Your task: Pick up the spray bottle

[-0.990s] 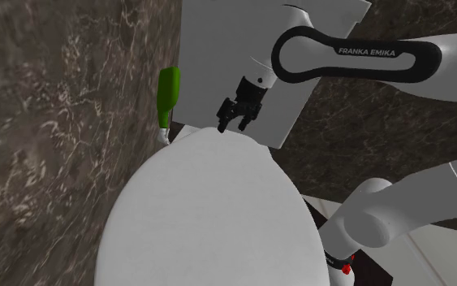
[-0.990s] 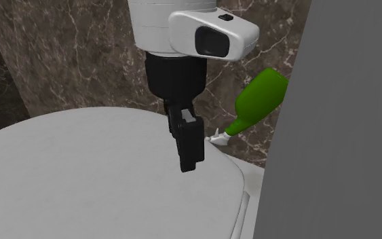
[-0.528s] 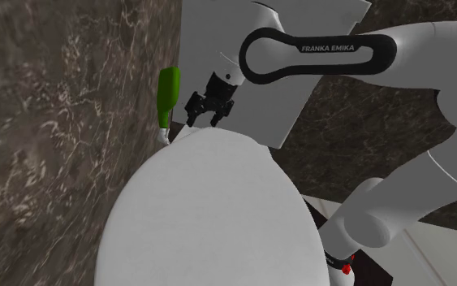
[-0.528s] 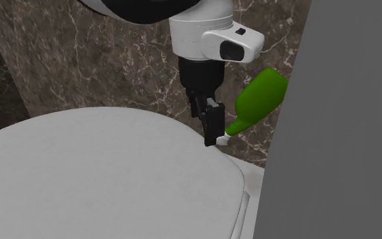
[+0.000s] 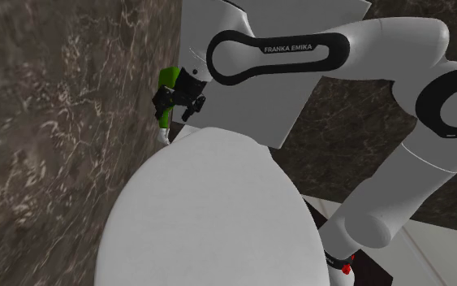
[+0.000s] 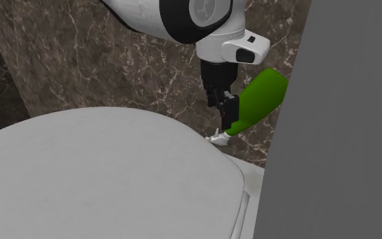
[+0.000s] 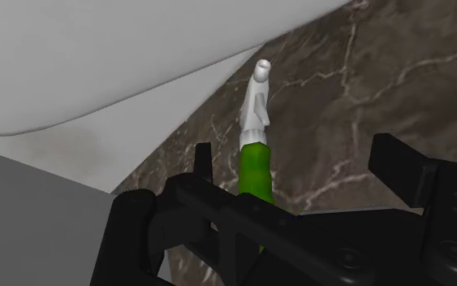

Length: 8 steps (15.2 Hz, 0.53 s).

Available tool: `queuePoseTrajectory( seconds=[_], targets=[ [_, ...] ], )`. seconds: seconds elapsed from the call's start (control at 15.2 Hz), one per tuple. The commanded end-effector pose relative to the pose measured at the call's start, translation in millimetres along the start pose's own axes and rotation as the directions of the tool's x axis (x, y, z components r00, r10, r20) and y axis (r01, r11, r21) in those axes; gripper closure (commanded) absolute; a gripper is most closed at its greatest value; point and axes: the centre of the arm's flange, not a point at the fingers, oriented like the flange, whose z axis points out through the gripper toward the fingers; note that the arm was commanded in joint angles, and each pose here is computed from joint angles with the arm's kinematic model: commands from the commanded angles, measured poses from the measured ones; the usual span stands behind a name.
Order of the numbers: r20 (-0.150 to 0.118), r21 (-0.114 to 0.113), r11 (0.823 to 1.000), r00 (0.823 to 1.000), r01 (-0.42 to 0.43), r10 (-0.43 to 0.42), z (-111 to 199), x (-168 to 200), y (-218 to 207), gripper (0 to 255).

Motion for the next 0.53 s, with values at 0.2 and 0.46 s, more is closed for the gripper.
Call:
queuePoseTrajectory(
  seconds=[0.2,0.46],
  targets=[
    [-0.003,0.002,1.0,1.0,-0.001,0.001,22.2,-1.8,4.3,0],
    [-0.003,0.002,1.0,1.0,-0.001,0.001,35.1,-4.2,7.5,0]
  ],
)
